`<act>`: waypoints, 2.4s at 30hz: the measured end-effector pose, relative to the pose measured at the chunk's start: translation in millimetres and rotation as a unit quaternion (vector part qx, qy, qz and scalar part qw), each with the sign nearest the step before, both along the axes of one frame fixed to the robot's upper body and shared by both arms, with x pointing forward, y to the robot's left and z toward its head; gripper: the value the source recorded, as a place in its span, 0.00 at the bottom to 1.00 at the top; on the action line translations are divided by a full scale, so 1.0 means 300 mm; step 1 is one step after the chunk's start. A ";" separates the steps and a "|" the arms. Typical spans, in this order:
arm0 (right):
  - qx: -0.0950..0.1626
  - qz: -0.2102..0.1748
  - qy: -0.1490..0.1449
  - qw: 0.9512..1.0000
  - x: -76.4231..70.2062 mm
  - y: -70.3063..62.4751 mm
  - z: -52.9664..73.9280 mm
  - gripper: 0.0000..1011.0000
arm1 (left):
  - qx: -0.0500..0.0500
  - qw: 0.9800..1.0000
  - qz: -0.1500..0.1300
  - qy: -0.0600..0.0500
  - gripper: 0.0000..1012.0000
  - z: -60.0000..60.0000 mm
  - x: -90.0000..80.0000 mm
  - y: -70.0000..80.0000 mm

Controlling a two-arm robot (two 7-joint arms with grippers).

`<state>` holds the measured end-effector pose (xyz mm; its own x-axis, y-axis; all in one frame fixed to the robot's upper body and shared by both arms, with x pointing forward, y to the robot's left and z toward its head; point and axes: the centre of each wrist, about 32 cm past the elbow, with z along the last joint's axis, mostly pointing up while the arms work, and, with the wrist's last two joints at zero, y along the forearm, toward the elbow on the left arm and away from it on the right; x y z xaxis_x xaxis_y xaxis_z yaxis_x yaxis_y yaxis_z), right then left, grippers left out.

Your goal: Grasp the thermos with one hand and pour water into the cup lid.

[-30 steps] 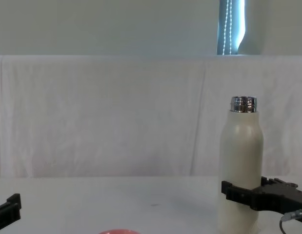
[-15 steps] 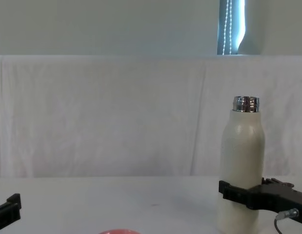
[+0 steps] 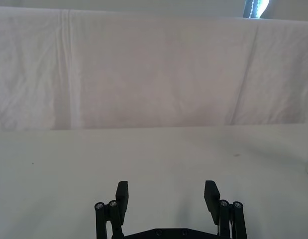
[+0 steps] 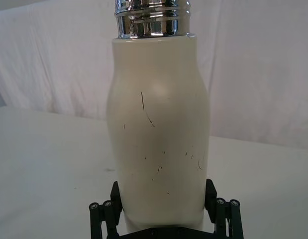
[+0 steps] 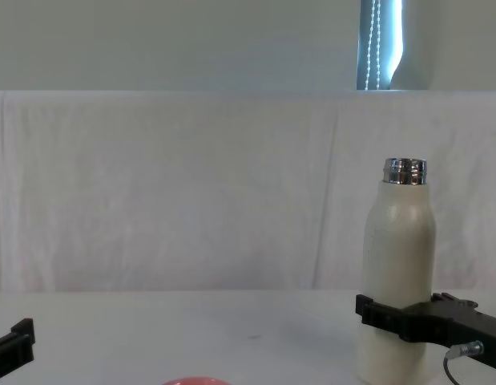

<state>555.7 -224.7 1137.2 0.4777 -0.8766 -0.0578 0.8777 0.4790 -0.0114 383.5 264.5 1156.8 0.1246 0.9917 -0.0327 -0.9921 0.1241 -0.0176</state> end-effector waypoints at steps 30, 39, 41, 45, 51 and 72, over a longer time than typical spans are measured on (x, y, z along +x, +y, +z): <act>-0.001 0.001 0.000 1.000 -0.002 -0.003 0.001 0.95 | 0.000 1.000 0.000 0.000 0.99 0.000 0.000 0.000; -0.001 0.001 0.001 1.000 -0.002 -0.003 0.000 0.95 | 0.000 1.000 0.000 0.000 0.99 0.000 0.000 0.000; -0.001 0.001 0.001 1.000 -0.002 -0.003 0.000 0.95 | 0.000 1.000 0.000 0.000 0.99 0.000 0.000 0.000; 0.000 0.003 -0.004 1.000 -0.006 -0.006 -0.001 0.95 | 0.000 1.000 0.000 0.000 0.99 0.000 0.000 0.000; 0.001 0.010 -0.019 1.000 -0.011 -0.009 0.007 0.95 | 0.000 1.000 0.000 0.000 0.99 0.000 0.000 0.000; -0.099 0.058 -0.090 0.989 -0.098 -0.030 0.112 0.95 | 0.000 1.000 0.000 0.000 0.99 0.000 0.000 0.000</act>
